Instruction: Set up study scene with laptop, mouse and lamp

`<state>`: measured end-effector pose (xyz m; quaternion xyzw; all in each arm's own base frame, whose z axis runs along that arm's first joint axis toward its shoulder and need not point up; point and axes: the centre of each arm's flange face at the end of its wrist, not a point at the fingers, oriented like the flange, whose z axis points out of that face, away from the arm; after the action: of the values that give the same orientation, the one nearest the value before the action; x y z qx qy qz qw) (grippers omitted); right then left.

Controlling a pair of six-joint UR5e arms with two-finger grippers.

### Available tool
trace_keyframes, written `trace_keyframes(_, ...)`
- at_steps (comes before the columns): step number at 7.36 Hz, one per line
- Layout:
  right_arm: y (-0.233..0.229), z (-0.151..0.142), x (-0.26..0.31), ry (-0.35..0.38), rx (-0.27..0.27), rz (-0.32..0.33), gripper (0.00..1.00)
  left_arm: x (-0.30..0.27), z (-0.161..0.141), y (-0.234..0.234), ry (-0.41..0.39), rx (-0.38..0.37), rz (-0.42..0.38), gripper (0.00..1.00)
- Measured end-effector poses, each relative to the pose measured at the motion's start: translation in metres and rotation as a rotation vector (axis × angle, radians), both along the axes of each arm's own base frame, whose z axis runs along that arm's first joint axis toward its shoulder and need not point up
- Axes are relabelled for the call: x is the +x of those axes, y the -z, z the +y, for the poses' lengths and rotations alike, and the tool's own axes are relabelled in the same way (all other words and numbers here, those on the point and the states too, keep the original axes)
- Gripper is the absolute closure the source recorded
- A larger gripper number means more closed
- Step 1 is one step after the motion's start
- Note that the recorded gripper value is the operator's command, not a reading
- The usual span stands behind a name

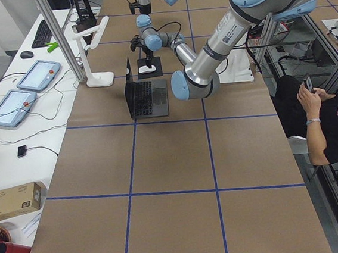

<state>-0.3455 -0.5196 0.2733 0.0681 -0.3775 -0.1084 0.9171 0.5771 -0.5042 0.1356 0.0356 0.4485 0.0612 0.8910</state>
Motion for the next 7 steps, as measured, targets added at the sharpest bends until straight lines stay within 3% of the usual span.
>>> trace_keyframes(3,-0.013,-0.022,0.043,-0.035,-0.009,-0.003,0.00,-0.103,0.055,-0.011,-0.056,0.056,-0.020,0.04)
trace_keyframes(5,-0.055,-0.047,0.126,-0.104,-0.066,-0.008,0.00,-0.185,0.052,-0.048,-0.081,0.170,-0.056,0.02)
trace_keyframes(7,-0.111,-0.055,0.215,-0.095,-0.047,0.007,0.00,-0.270,0.021,-0.093,-0.121,0.252,-0.120,0.01)
